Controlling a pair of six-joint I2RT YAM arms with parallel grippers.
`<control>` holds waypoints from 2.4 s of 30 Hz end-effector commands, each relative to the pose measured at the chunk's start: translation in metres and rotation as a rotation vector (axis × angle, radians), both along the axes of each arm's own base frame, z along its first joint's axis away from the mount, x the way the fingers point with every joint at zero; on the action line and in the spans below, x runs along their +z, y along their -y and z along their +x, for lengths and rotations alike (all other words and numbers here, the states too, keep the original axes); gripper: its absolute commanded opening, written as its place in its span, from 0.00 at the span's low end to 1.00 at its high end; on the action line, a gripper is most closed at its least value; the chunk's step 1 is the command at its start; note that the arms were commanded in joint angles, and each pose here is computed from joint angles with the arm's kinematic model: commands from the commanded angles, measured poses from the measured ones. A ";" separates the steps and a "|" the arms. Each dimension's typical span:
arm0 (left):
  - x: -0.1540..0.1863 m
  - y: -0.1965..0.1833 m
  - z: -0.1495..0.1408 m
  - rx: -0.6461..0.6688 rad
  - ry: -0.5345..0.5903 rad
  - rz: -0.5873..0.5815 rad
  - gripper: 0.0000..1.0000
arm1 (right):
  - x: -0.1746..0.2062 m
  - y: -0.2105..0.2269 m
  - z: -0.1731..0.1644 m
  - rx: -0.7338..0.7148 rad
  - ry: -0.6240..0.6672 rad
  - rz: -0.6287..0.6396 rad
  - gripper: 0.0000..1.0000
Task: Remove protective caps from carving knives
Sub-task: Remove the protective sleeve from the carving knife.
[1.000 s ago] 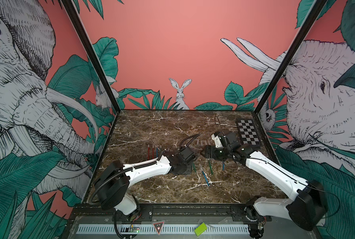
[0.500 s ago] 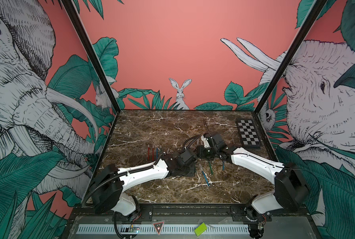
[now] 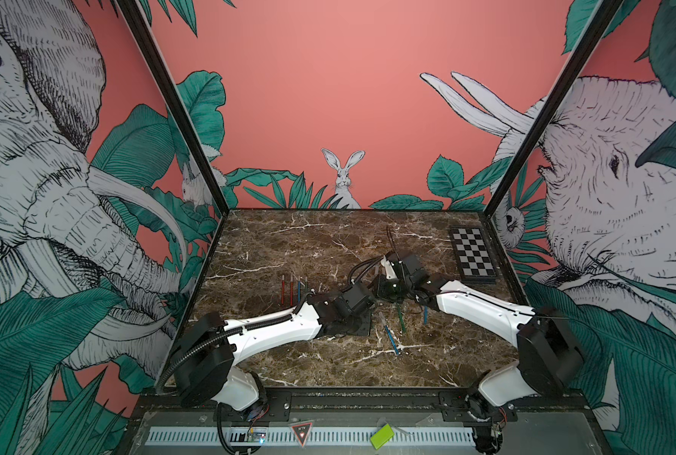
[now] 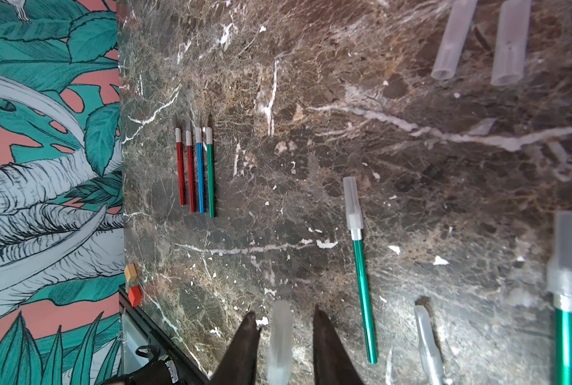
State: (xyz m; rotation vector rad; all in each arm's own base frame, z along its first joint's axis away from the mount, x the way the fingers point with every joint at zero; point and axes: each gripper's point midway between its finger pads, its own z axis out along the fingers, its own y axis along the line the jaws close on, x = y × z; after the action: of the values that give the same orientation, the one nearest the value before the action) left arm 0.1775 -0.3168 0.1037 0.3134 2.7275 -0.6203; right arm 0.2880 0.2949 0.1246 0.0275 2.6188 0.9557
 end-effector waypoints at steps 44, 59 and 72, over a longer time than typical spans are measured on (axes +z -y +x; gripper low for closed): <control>0.007 0.001 -0.003 0.025 0.007 -0.035 0.00 | 0.039 0.007 0.056 -0.069 0.167 -0.012 0.00; 0.005 0.005 -0.002 0.024 -0.001 -0.026 0.00 | 0.043 0.008 0.068 -0.096 0.175 0.010 0.00; 0.007 0.005 -0.003 0.026 0.002 -0.027 0.00 | 0.042 0.001 0.085 -0.114 0.174 0.020 0.00</control>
State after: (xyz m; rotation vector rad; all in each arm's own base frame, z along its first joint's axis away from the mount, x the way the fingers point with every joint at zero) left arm 0.1988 -0.3259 0.1160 0.2122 2.6229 -0.6503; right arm 0.3272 0.2968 0.1324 0.0317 2.6144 0.9040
